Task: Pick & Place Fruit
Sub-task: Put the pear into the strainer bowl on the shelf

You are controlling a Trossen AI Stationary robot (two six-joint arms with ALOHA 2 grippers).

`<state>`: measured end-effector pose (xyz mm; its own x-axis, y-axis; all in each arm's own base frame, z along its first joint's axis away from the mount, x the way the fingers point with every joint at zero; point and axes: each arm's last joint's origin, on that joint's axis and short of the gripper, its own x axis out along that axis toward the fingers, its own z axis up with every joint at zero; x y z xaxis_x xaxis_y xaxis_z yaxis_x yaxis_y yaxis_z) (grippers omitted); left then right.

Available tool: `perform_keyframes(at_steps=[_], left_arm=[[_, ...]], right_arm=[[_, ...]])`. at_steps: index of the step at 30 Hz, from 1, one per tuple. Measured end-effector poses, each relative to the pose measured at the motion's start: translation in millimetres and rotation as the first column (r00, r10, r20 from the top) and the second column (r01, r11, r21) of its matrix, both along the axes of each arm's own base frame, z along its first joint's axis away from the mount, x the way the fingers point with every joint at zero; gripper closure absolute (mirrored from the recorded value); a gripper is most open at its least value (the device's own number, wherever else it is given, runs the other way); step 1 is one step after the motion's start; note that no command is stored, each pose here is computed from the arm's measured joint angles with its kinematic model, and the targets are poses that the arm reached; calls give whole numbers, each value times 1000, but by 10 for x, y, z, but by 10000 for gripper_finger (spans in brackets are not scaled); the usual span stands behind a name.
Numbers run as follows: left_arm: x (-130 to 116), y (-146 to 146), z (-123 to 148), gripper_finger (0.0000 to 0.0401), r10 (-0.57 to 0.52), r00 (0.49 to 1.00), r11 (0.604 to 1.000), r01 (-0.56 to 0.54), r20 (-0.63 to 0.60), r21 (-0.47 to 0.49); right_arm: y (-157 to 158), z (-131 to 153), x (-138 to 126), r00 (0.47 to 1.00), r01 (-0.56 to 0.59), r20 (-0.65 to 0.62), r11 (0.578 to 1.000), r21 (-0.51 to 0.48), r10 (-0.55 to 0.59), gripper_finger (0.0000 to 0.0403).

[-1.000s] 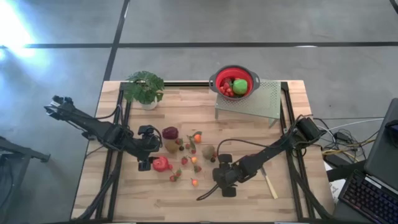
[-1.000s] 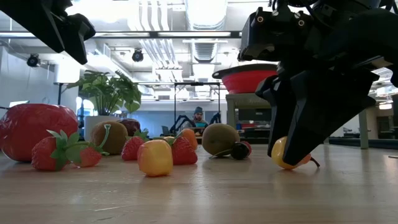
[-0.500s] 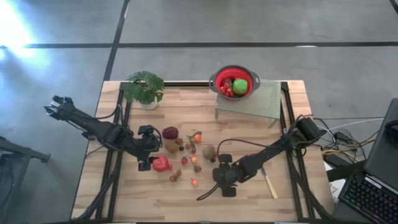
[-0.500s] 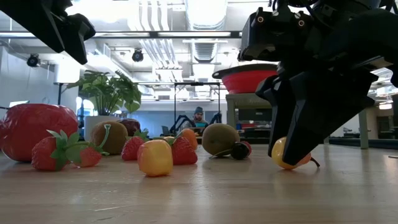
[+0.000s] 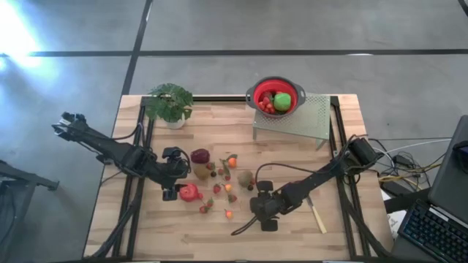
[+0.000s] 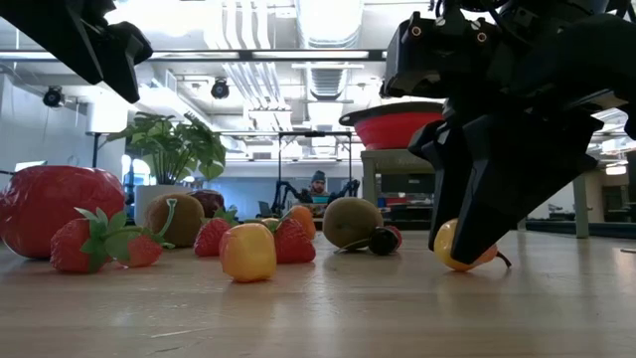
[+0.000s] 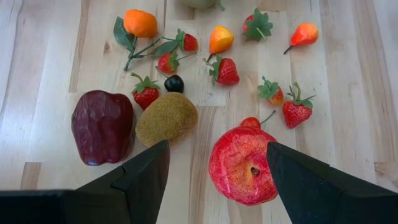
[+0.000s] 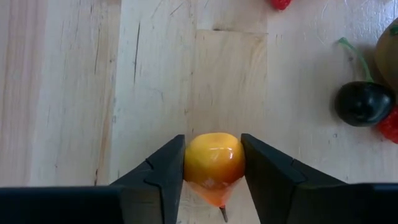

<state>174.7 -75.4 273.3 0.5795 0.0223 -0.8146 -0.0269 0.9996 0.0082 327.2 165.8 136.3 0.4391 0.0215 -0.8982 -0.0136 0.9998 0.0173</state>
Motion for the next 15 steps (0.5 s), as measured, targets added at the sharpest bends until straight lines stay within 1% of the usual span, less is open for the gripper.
perform_keyframes(at_steps=[3, 6, 8, 11, 15], left_arm=[[0, 0, 0, 128, 0, 1000, 1000, 0, 0, 0], [0, 0, 0, 128, 0, 1000, 1000, 0, 0, 0], [1, -1, 0, 128, 0, 1000, 1000, 0, 0, 0], [2, -1, 0, 128, 0, 1000, 1000, 0, 1, 0], [3, -1, 0, 128, 0, 1000, 1000, 0, 2, -1]], right_arm=[[-7, 10, 10, 1000, -19, 1, 1000, -9, 19, 257], [-15, 97, 36, 999, -50, 19, 999, -15, 50, 268], [-34, 216, 62, 997, -64, 45, 998, -16, 64, 274], [-100, 382, 53, 997, -70, 32, 997, -35, 71, 277], [-243, 640, 21, 997, -75, 28, 995, -72, 77, 265]])
